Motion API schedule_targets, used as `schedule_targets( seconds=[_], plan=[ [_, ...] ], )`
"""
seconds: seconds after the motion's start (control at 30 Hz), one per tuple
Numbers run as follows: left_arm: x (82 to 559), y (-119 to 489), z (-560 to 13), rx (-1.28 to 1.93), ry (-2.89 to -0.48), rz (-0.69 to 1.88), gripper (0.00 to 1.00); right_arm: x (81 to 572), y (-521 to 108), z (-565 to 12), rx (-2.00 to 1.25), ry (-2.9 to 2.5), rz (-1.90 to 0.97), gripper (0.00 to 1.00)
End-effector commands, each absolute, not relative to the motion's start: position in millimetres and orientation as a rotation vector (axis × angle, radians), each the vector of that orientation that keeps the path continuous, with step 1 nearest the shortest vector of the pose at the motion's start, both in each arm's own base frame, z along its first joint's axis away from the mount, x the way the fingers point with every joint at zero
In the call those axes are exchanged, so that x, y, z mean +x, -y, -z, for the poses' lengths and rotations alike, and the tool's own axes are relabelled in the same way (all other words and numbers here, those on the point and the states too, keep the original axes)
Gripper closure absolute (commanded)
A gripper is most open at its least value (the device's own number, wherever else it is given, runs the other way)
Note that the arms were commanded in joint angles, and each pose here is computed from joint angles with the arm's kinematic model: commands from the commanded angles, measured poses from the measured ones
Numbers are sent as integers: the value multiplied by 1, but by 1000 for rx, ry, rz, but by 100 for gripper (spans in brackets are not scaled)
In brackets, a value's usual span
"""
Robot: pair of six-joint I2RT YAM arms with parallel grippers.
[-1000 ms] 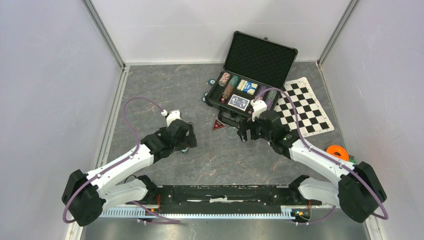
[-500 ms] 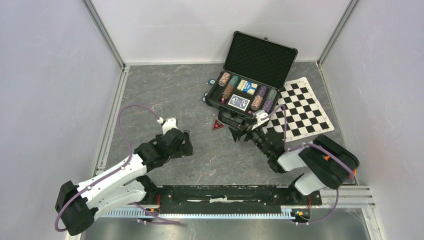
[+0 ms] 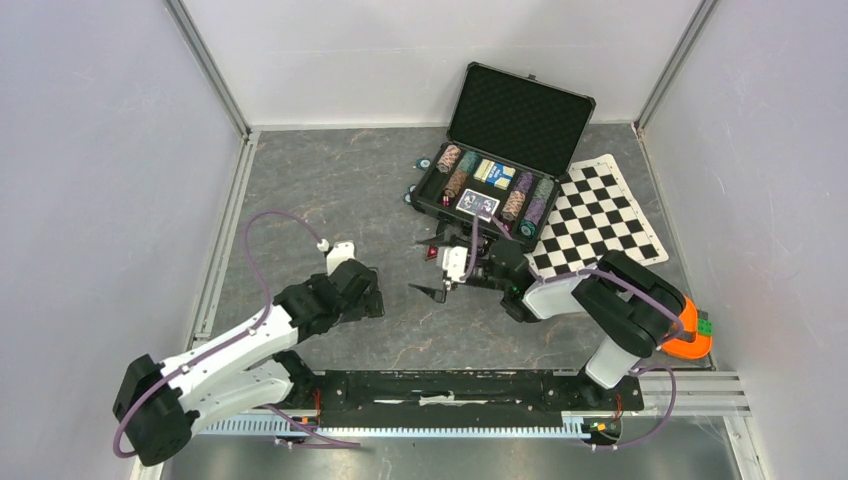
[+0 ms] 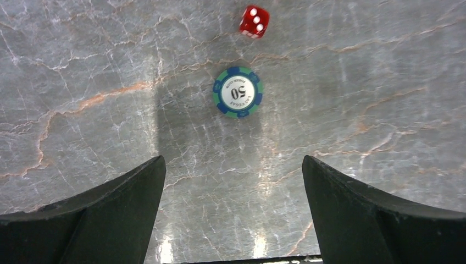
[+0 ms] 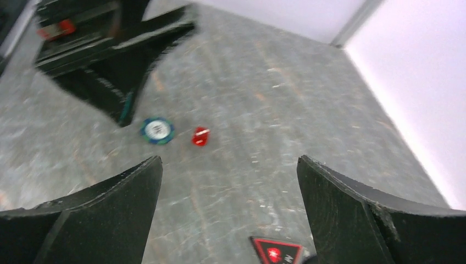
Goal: Pack up texas hold em set
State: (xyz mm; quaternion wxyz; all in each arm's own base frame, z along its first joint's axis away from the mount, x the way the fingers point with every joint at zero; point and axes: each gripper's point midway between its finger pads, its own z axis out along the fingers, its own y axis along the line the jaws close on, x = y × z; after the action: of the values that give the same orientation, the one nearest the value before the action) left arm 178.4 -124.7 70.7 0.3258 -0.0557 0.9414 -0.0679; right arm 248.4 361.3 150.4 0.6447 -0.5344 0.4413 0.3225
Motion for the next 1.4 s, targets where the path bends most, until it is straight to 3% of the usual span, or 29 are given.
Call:
schedule_targets(
  seconds=[0.0,0.17,0.43,0.97,1.37],
  plan=[
    [178,125,-60,-154,-2510,119,0,239,-383,-109,-1485,-987,-760,2],
    [184,133,-54,-149,-2510,135,0,243,-416,-66,-1658,-1151,-890,2],
    [193,138,-43,-173,-2535,151,3,239,-412,-79,-1524,-1050,-865,2],
    [213,136,-34,-173,-2614,113,7,256,-417,-46,-1609,-1262,-853,2],
    [220,140,-19,-151,-2673,93,18,248,-397,-92,-1517,-1156,-776,2]
  ],
)
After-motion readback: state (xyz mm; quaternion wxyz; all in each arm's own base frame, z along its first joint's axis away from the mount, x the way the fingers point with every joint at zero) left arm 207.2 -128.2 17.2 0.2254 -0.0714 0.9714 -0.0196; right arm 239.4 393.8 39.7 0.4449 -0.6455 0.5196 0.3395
